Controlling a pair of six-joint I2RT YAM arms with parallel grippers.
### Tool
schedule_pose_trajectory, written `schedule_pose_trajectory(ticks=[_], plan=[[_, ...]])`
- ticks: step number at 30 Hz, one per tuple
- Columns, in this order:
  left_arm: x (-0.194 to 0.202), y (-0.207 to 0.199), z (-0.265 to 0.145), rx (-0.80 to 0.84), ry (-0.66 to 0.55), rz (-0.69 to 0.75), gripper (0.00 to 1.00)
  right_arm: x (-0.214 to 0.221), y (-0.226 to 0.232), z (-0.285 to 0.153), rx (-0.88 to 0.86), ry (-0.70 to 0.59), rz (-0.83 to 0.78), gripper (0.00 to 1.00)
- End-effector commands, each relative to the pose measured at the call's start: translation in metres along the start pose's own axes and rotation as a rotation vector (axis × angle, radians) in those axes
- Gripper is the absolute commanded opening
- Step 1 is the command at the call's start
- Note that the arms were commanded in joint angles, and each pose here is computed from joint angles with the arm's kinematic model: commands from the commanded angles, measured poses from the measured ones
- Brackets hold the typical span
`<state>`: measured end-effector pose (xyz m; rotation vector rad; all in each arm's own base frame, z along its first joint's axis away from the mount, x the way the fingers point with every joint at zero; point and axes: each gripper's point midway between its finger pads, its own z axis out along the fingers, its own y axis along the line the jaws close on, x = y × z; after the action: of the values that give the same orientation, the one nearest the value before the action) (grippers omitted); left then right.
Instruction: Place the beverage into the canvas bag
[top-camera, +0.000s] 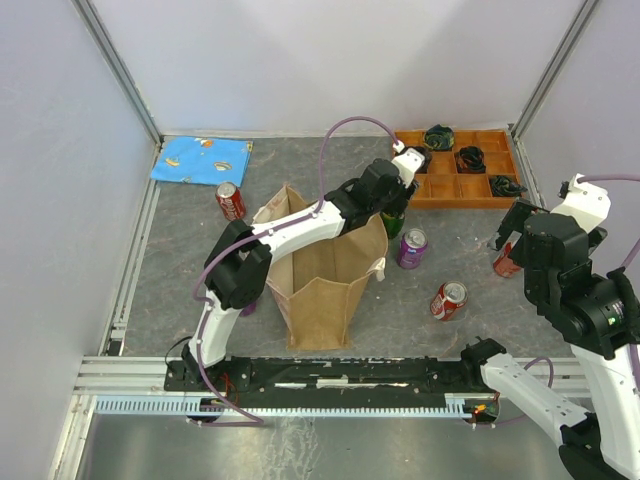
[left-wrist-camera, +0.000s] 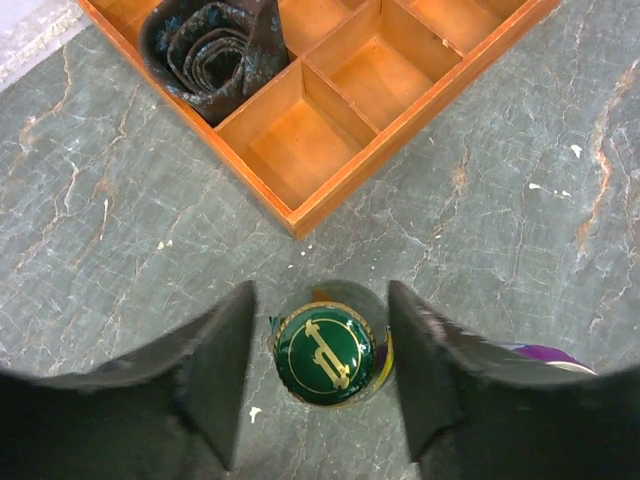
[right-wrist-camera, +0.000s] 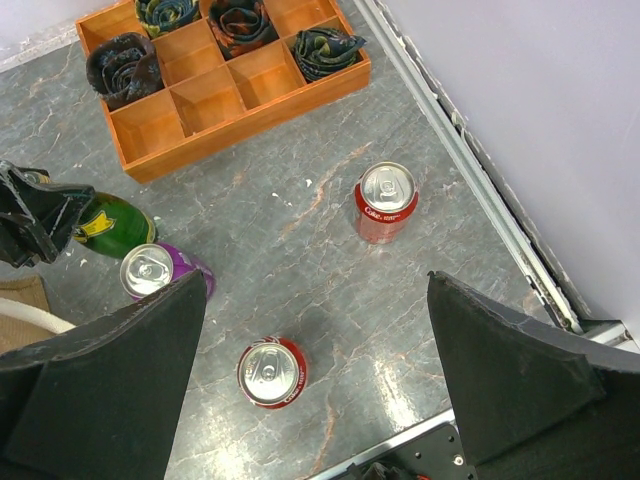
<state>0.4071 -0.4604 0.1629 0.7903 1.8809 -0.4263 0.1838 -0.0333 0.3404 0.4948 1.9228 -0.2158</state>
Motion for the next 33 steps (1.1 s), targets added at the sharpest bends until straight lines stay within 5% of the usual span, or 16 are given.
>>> schedule_pose_trajectory(ticks=[1, 6, 7, 27, 33], plan=[[-0.03, 0.003, -0.007, -0.023, -0.1, -0.038, 0.5, -0.005, -0.009, -0.002, 0.04, -0.025, 0.02, 0.99], [-0.035, 0.001, -0.003, -0.011, -0.122, -0.039, 0.05, -0.004, -0.011, -0.002, 0.047, -0.028, 0.024, 0.99], [-0.038, 0.001, -0.004, -0.011, -0.128, -0.042, 0.03, -0.004, -0.012, -0.002, 0.049, -0.028, 0.024, 0.99], [-0.188, -0.004, -0.046, 0.053, -0.433, -0.049, 0.03, -0.007, -0.007, 0.0, 0.037, -0.045, 0.041, 0.99], [-0.231, -0.004, -0.089, 0.098, -0.502, -0.055, 0.03, -0.009, -0.006, 0.001, 0.036, -0.045, 0.03, 0.99]])
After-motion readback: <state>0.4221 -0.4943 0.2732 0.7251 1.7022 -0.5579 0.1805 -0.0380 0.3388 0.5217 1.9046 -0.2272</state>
